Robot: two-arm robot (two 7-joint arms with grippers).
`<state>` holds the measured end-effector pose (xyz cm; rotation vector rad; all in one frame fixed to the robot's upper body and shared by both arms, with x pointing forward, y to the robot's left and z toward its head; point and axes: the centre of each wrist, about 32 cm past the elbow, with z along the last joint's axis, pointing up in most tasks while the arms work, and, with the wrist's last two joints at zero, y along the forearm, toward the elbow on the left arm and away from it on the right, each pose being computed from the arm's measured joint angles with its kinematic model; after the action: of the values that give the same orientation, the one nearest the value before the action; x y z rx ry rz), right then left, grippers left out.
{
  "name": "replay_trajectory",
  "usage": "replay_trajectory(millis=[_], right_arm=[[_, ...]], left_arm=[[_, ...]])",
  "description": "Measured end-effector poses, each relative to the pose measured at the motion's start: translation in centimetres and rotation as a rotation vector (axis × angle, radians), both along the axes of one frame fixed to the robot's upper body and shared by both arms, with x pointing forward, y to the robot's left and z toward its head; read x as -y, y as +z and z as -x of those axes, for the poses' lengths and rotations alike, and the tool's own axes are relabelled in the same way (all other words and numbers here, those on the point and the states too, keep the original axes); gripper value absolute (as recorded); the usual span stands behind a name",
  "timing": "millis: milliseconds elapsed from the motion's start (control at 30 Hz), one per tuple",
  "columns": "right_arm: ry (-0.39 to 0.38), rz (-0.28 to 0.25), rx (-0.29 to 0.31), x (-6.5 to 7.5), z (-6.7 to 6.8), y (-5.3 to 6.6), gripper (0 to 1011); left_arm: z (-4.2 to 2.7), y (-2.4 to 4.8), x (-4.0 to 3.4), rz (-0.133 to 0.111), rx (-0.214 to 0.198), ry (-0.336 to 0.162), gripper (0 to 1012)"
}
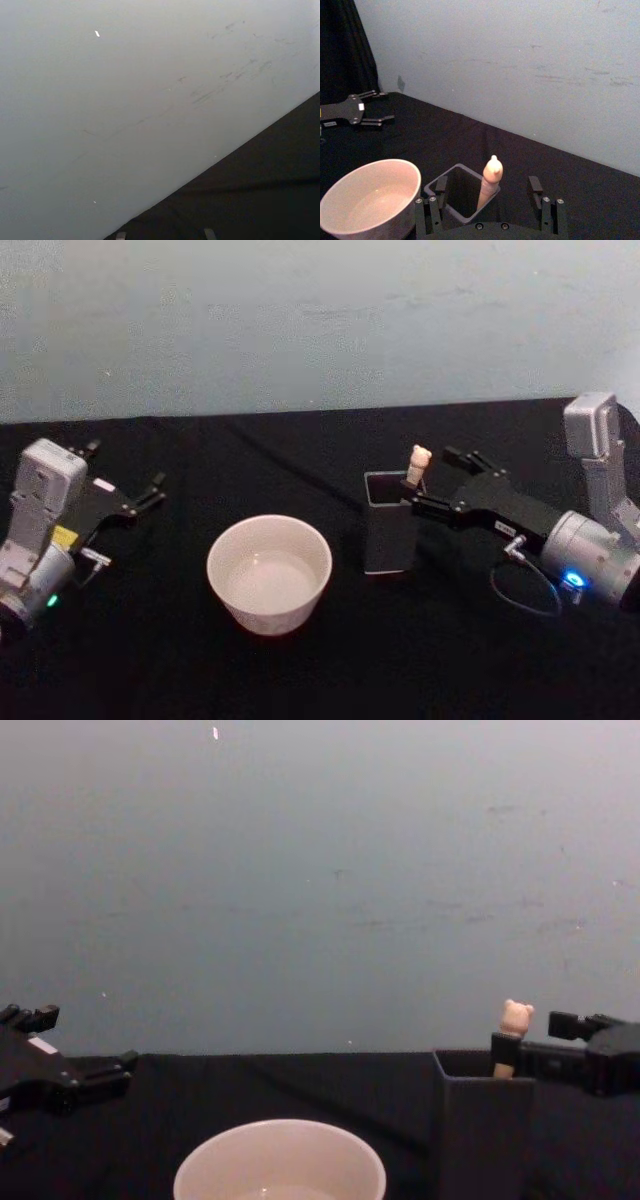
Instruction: Pick up the stirring spoon with one hand, stir inside the cup, then place it back in its original position.
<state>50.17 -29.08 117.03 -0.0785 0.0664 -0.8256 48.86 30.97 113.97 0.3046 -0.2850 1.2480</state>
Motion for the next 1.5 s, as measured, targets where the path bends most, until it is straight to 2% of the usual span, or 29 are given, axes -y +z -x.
replay_trajectory(millis=[200, 433, 1500], right_arm=[[-0.013, 0.001, -0.015, -0.7, -1.2, -0.2, 1002], [-0.022, 0.0, -0.021, -1.0, -1.7, -0.3, 1002], [-0.033, -0.014, 0.0, -1.0, -2.1, 0.1, 1002]], left_arm=[[0.0, 0.0, 0.0, 0.0, 0.0, 0.0, 1001], [0.0, 0.0, 0.0, 0.0, 0.0, 0.0, 1001], [0.0, 0.0, 0.0, 0.0, 0.0, 0.0, 1002]])
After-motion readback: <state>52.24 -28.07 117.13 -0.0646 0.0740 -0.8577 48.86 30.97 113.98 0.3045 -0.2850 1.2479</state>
